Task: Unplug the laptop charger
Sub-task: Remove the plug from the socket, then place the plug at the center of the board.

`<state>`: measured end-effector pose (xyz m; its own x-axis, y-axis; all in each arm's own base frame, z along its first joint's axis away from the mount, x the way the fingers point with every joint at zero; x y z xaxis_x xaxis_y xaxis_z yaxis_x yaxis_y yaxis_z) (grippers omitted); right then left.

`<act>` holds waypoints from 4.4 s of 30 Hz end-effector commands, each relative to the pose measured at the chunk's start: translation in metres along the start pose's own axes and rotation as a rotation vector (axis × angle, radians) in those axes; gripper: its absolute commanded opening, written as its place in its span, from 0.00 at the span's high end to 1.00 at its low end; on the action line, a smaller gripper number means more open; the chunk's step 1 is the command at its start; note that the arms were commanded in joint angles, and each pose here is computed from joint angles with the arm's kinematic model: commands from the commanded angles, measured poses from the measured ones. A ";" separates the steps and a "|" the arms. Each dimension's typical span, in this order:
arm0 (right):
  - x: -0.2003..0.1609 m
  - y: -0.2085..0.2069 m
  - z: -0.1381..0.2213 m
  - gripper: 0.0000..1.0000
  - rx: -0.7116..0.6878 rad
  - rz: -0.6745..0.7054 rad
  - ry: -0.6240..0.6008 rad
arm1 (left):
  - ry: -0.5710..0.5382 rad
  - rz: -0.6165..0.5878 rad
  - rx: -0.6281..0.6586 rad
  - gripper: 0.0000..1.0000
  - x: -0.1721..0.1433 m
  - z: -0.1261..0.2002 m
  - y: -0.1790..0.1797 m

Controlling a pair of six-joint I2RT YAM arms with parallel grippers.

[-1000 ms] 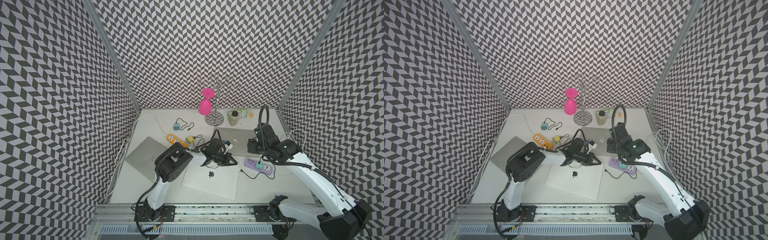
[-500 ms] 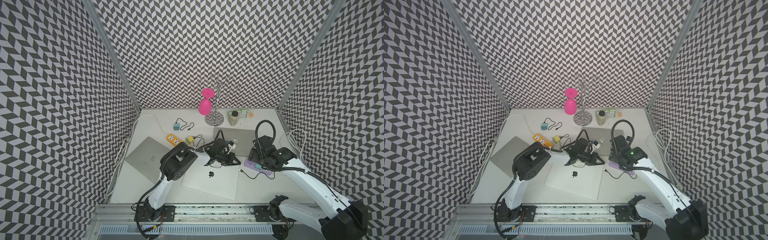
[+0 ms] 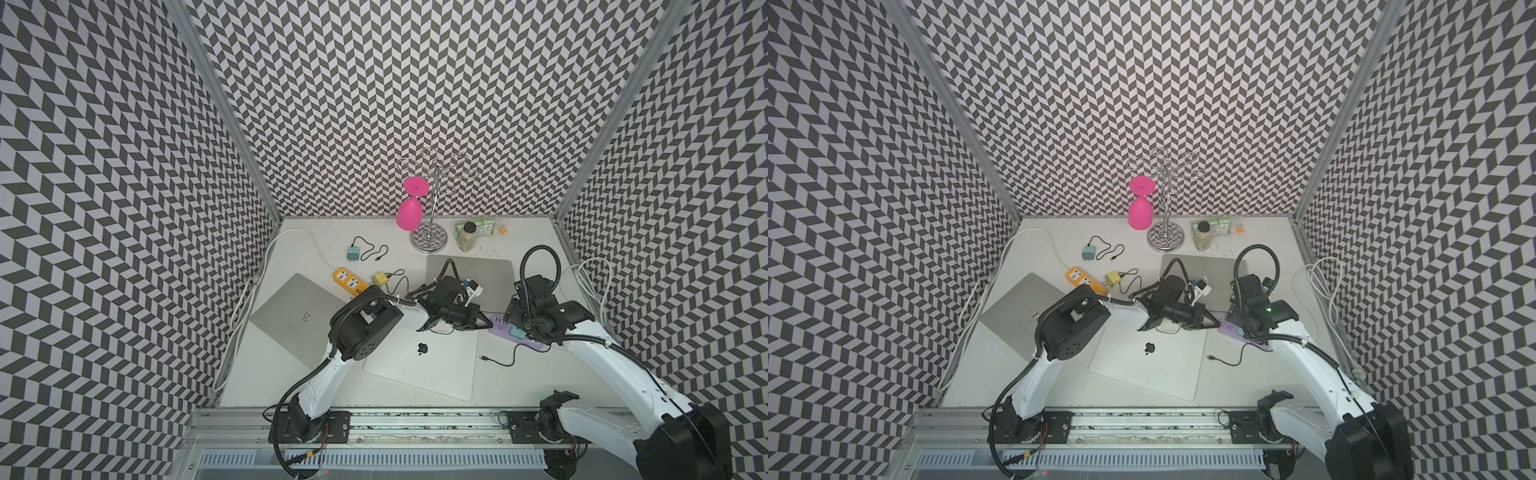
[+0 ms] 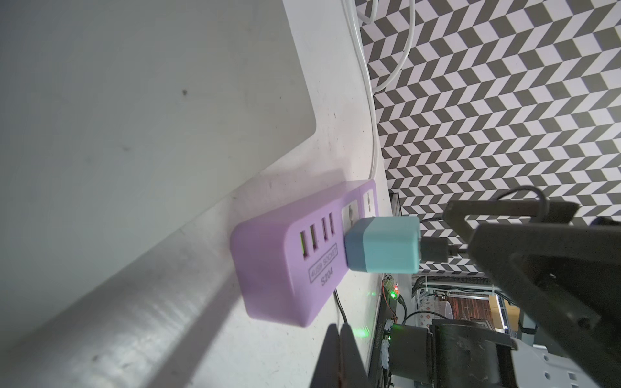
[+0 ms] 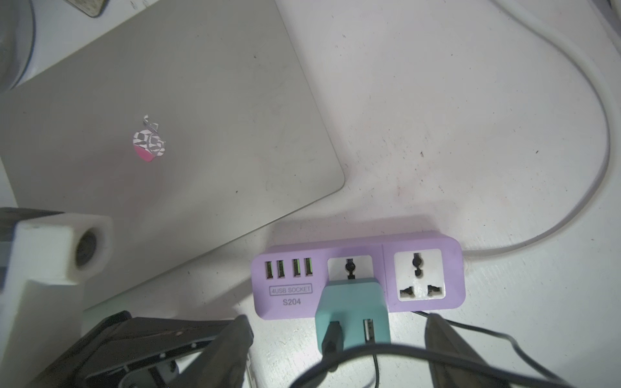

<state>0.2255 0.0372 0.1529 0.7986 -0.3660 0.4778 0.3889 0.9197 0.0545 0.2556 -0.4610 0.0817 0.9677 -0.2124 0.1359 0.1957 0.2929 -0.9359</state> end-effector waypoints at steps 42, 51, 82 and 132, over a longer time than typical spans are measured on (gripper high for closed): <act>-0.007 0.007 -0.036 0.62 0.004 0.147 0.070 | 0.006 0.036 0.049 1.00 -0.011 -0.031 0.025; 0.001 0.011 -0.029 0.68 0.032 0.160 0.051 | 0.020 0.058 0.066 1.00 -0.017 -0.033 0.035; -0.002 0.013 -0.037 0.70 0.044 0.158 0.109 | 0.064 0.049 0.296 1.00 -0.017 -0.040 0.068; 0.075 -0.008 0.031 0.72 -0.006 0.090 -0.205 | -0.093 -0.013 0.083 1.00 0.040 0.021 -0.034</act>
<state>0.2598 0.0192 0.1930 0.7850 -0.2452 0.5689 0.2842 0.9585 0.0210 0.2858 -0.4679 0.0985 0.9743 -0.1622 0.1565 0.2087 0.3879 -0.8978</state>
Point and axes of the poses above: each gripper's point midway between its finger pads, its own z axis back along the fingers, its own y axis along the line the jaws close on, x = y × z, the point moved 5 cm from there along z, back along the fingers, and after that the axes turned 8 degrees about z, right-handed, at the moved point
